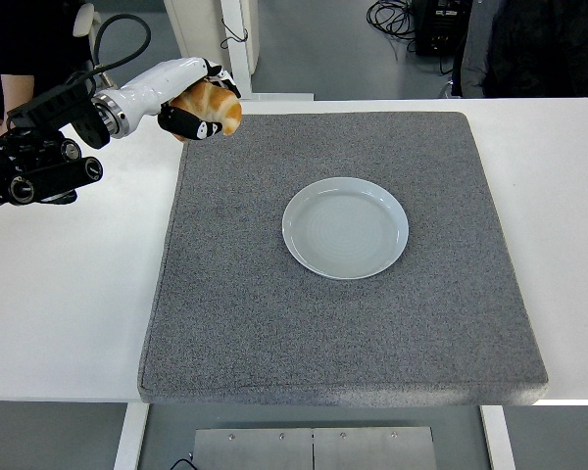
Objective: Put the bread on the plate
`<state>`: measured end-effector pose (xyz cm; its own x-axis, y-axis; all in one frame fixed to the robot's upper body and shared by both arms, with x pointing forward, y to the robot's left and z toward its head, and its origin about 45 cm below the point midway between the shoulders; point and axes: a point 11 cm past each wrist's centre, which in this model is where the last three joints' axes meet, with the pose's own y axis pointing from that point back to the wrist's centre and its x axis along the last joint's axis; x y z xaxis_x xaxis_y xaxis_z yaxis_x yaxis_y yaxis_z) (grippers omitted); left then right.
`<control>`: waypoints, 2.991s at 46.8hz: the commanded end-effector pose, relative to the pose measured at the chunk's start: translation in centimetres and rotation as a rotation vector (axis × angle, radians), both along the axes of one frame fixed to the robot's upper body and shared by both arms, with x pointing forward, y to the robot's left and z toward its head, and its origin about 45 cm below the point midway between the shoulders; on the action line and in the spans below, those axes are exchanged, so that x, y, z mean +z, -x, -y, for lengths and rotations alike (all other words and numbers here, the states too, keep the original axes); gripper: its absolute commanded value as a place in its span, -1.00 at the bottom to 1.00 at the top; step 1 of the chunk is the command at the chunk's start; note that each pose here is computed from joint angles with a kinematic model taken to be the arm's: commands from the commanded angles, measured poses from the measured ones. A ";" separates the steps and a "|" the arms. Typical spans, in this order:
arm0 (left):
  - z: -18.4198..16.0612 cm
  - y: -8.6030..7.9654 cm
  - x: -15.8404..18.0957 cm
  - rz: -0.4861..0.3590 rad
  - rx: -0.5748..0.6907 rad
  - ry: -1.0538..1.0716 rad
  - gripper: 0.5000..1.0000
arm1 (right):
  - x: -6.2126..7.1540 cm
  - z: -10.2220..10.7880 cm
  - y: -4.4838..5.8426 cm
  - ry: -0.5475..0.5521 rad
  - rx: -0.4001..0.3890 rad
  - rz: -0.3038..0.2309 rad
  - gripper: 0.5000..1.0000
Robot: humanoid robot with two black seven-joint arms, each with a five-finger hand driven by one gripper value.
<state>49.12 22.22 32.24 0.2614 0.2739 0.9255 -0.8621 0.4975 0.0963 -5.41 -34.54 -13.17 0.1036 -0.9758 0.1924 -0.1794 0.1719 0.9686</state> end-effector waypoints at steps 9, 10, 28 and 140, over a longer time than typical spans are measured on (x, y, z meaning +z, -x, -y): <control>1.6 -0.7 2.9 0.039 -0.024 0.009 -1.00 | 0.0 0.0 0.0 0.000 0.000 0.000 1.00; 1.8 -0.7 3.2 0.043 -0.029 0.009 -1.00 | 0.0 0.0 0.0 0.000 0.000 0.000 1.00; 6.9 -0.8 6.4 0.083 -0.113 0.007 -1.00 | 0.0 0.0 0.0 0.000 0.000 0.000 1.00; 16.5 7.2 -11.9 -0.100 -0.481 -0.026 -1.00 | 0.0 0.0 0.1 0.000 0.000 -0.001 1.00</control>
